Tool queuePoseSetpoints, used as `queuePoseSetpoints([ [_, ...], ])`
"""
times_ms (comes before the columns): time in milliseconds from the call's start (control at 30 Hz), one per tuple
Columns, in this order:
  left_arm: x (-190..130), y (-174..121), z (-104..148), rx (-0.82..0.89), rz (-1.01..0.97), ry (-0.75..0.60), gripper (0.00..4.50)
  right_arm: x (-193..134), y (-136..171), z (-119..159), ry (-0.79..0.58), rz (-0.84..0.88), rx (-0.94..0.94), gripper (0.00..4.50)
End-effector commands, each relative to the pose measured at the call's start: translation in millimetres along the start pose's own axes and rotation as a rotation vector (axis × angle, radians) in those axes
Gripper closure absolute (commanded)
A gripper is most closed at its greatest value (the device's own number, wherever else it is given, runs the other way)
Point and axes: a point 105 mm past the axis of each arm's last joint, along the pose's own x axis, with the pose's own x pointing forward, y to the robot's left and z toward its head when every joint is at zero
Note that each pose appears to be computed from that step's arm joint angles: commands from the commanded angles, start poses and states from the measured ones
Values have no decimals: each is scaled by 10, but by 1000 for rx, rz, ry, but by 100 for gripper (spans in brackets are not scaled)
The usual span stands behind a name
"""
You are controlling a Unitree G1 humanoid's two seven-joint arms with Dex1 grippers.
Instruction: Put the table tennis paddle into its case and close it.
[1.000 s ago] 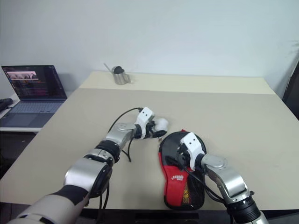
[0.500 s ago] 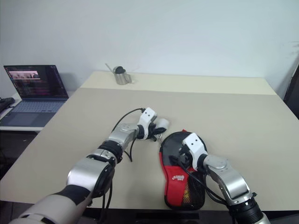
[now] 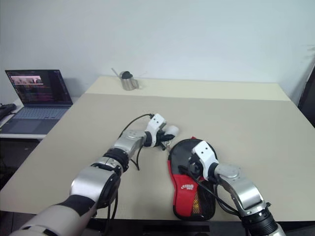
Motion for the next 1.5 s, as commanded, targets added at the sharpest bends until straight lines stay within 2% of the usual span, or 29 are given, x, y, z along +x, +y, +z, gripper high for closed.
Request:
queuePoseSetpoints([
  [33,-1,67,192,114,43,-20,422,30,50,-457,180,8,64,0],
  [300,80,84,202,261,140,21,422,36,177,-506,198,22,82,0],
  [500,187,-59,246,406,113,36,422,9,259,-554,213,9,108,0],
  [867,363,-262,641,628,140,-11,422,-170,352,-643,238,-44,167,0],
  [1033,412,-313,837,779,185,-15,422,-219,446,-663,244,-52,196,0],
  [1233,453,-371,936,949,210,1,422,-255,586,-662,246,-44,222,0],
  [1500,544,-592,1238,1118,249,-68,422,-324,731,-696,257,-41,247,0],
])
